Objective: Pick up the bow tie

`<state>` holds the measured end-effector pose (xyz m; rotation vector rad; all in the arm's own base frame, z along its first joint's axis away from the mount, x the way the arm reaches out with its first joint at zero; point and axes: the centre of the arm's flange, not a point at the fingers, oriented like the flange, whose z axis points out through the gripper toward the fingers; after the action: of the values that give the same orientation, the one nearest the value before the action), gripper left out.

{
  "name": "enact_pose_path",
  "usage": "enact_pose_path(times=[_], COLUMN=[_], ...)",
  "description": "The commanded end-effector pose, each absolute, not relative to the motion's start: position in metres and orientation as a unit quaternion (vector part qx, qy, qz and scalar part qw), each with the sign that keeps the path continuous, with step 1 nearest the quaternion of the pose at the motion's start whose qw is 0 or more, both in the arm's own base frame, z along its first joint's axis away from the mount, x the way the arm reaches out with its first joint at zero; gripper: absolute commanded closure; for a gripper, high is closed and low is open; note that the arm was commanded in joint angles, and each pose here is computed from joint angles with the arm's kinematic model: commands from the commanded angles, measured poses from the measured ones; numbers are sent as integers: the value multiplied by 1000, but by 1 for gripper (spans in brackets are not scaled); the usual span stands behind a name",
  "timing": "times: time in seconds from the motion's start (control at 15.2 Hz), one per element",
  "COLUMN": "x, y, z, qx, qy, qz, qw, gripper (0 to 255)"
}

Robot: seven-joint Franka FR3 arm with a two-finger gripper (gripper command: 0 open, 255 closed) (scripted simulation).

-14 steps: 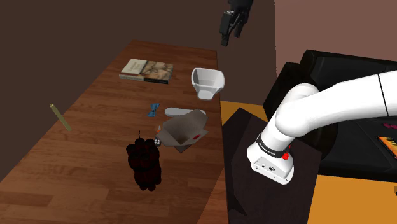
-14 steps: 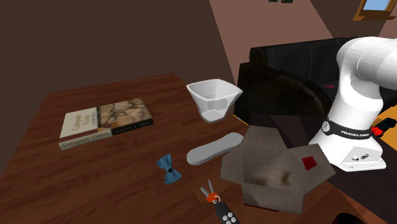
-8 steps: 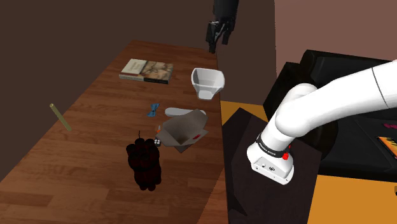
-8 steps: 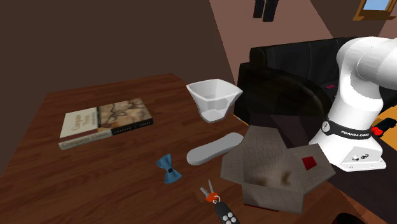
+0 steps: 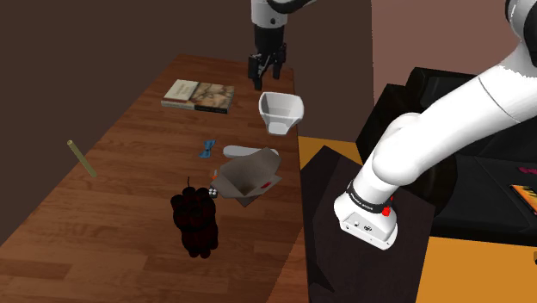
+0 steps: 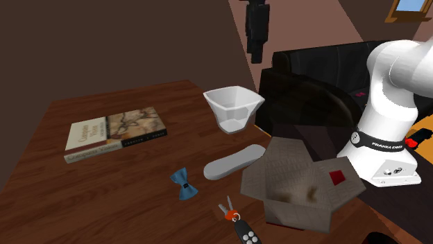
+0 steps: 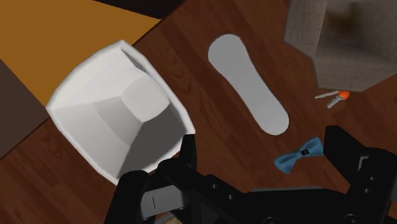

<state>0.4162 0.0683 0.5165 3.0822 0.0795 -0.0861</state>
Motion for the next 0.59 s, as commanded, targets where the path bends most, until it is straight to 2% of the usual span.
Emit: enact_pose_path(times=[0.0,0.53], x=[437,508], y=[76,105], z=[495,416], qx=[999,997], qy=[27,31], qz=[-34,-61], qw=[26,18], gripper=[0,0])
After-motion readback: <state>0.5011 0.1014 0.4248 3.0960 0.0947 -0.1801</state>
